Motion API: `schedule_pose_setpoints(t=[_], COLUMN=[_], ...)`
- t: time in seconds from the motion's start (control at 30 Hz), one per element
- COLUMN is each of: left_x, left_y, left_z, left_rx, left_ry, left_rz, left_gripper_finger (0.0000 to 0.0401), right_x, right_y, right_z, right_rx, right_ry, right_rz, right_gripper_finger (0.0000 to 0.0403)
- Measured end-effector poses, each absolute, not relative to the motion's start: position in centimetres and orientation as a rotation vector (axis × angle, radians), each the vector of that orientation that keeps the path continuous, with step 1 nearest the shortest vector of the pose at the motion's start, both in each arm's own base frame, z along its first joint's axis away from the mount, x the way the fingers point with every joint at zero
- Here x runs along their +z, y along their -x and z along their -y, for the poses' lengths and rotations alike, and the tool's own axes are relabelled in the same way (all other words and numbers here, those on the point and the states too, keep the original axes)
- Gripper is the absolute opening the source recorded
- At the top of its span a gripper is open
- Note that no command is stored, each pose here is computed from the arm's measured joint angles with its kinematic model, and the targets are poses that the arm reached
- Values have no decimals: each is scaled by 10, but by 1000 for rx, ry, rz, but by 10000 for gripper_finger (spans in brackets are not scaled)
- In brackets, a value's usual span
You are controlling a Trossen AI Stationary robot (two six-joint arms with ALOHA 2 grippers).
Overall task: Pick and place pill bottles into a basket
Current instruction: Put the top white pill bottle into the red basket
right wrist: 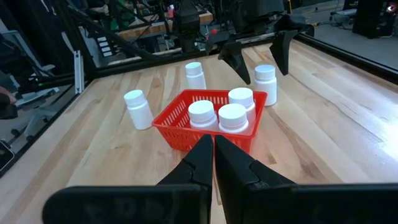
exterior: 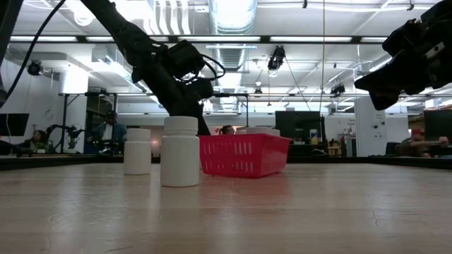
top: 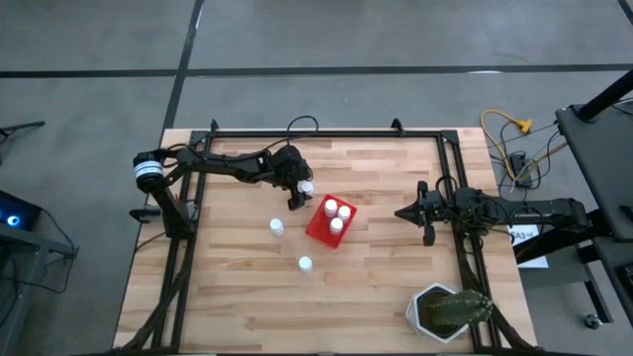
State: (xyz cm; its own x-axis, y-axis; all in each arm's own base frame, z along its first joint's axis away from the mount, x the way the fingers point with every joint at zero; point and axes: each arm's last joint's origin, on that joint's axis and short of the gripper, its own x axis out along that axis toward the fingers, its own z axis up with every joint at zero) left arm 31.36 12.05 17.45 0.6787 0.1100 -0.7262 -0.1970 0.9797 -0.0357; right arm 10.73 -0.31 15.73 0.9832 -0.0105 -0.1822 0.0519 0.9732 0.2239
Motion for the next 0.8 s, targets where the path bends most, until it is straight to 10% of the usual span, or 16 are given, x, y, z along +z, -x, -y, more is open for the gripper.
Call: schedule_pose_setpoints(t=[0.8], left_x=[175], left_y=[-314], left_z=[-120], left_rx=[170], left_ry=[114], left_rz=[-806], left_gripper_finger=[159], right_x=[157], right_y=[-107], right_z=[3], right_rx=[-32], right_ry=[-231], right_rz=[-182], right_gripper_finger=[9])
